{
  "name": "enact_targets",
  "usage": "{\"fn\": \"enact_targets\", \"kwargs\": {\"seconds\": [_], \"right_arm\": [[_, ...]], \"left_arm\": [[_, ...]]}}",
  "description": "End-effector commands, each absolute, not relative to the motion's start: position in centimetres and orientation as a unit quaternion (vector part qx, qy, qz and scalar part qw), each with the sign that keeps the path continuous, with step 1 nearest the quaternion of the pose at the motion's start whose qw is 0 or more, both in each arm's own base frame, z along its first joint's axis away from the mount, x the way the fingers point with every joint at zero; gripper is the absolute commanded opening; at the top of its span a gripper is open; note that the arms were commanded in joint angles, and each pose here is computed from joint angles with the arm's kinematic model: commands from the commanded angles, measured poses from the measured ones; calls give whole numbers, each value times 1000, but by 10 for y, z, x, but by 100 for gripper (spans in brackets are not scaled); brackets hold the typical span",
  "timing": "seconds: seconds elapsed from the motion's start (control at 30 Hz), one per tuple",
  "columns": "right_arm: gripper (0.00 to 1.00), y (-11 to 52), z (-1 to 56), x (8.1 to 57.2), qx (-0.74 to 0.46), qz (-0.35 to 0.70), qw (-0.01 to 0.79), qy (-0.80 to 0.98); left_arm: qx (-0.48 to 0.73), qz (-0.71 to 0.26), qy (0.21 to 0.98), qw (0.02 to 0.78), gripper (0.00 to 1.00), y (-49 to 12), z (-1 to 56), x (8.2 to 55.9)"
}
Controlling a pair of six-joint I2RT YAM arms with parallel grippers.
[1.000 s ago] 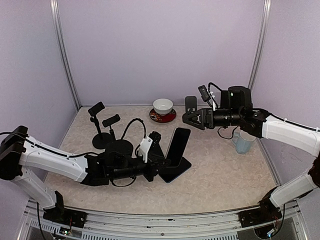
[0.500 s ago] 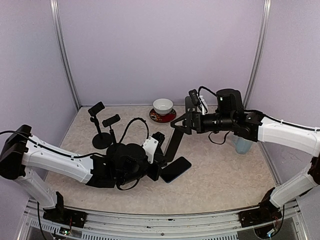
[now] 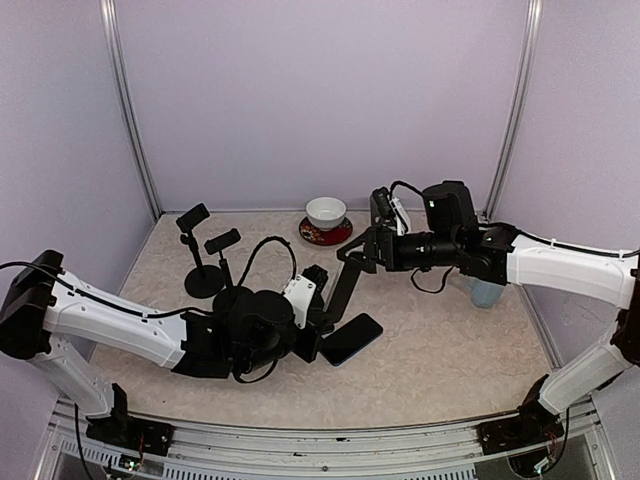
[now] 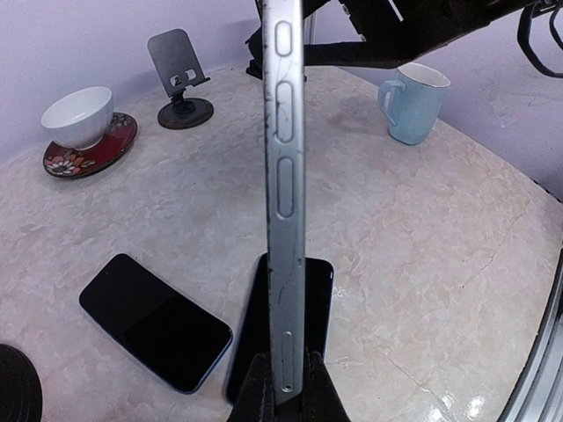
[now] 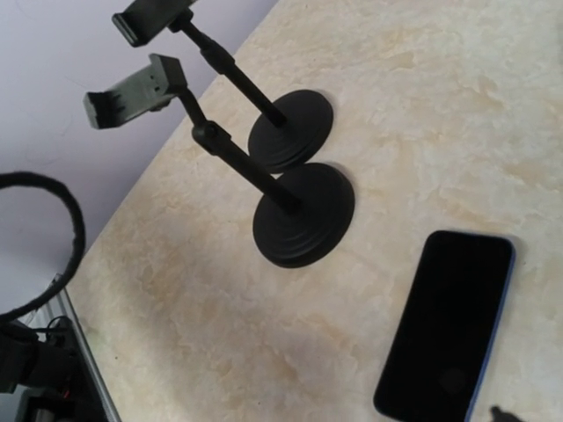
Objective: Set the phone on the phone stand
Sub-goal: Pass from the left arm to the right
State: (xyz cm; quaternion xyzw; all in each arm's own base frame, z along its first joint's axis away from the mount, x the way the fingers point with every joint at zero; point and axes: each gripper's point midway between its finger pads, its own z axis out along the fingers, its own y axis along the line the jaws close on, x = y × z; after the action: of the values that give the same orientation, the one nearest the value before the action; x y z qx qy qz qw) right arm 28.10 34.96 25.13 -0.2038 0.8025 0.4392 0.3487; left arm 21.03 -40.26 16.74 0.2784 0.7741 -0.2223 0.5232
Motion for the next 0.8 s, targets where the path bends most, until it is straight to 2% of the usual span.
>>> {"fn": "enact_targets", "kwargs": {"seconds": [0.0, 0.2, 0.77], "right_arm": [[99, 359, 260, 280, -204, 459, 350, 790], [89, 365, 259, 276, -207, 477, 336, 785], [70, 372, 249, 277, -205, 479, 317, 793]], "left_arm": [[258, -247, 749, 558, 0, -409, 202, 211], [256, -245, 750, 559, 0, -409, 202, 212], [246, -231, 752, 567, 0, -405, 203, 216]]}}
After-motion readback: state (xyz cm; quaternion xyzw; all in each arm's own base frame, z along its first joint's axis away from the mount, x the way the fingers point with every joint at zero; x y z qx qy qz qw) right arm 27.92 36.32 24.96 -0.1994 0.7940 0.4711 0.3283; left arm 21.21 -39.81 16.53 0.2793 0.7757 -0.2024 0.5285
